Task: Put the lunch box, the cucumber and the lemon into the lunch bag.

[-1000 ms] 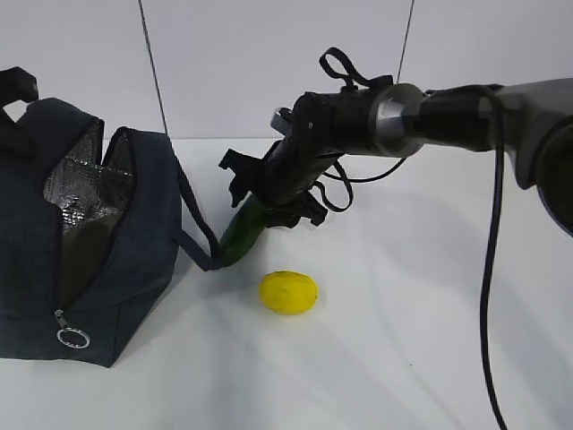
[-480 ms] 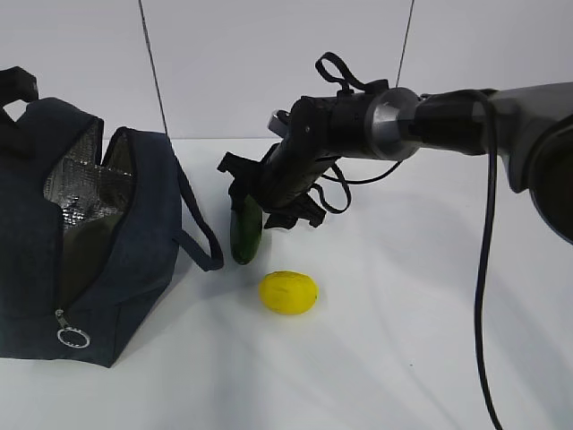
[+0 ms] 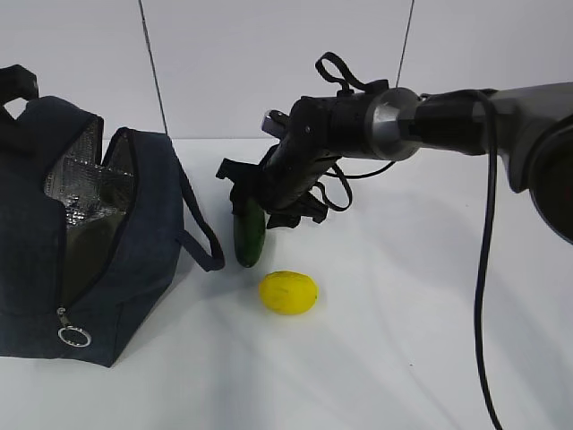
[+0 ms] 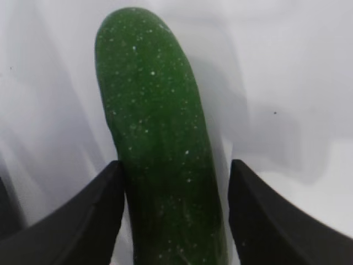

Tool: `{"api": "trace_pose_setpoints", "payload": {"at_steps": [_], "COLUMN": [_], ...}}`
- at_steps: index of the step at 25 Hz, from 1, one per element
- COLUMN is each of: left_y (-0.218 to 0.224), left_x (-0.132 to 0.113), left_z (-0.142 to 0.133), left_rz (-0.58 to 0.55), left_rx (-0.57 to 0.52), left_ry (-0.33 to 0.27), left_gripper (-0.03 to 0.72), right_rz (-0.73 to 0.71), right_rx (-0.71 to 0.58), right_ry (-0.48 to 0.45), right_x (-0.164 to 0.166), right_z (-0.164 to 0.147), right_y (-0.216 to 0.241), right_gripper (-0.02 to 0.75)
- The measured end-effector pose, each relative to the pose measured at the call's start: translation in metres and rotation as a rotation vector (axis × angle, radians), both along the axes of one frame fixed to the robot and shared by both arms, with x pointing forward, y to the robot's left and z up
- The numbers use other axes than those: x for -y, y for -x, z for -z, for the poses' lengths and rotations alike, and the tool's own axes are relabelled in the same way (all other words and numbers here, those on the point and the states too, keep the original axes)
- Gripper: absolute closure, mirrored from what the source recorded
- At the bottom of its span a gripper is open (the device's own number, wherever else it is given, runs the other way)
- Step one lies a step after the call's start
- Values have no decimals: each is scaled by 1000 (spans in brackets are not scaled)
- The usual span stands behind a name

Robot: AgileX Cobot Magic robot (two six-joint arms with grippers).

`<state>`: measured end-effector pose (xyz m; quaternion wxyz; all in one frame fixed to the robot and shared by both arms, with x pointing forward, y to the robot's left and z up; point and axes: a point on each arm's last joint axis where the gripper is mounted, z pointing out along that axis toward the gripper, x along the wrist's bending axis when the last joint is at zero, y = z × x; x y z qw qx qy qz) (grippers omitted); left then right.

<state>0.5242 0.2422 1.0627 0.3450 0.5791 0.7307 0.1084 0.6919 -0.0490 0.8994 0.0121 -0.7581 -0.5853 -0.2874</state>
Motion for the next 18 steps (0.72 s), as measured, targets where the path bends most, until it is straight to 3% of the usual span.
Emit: {"api": "trace_pose_setpoints", "payload": {"at_steps": [9, 18], "left_y": [0, 0], "left_x": [0, 0], "left_z": [0, 0], "left_rz": [-1, -1], "left_rx": [2, 4], "left_ry": [0, 0], "left_gripper": [695, 695], "right_rz": [-143, -171], "right_rx": [35, 29], "right_ry": [75, 113], "right_x": [-5, -4], "right_z": [1, 3], "right_y": [5, 7], "right_gripper": [272, 275]}}
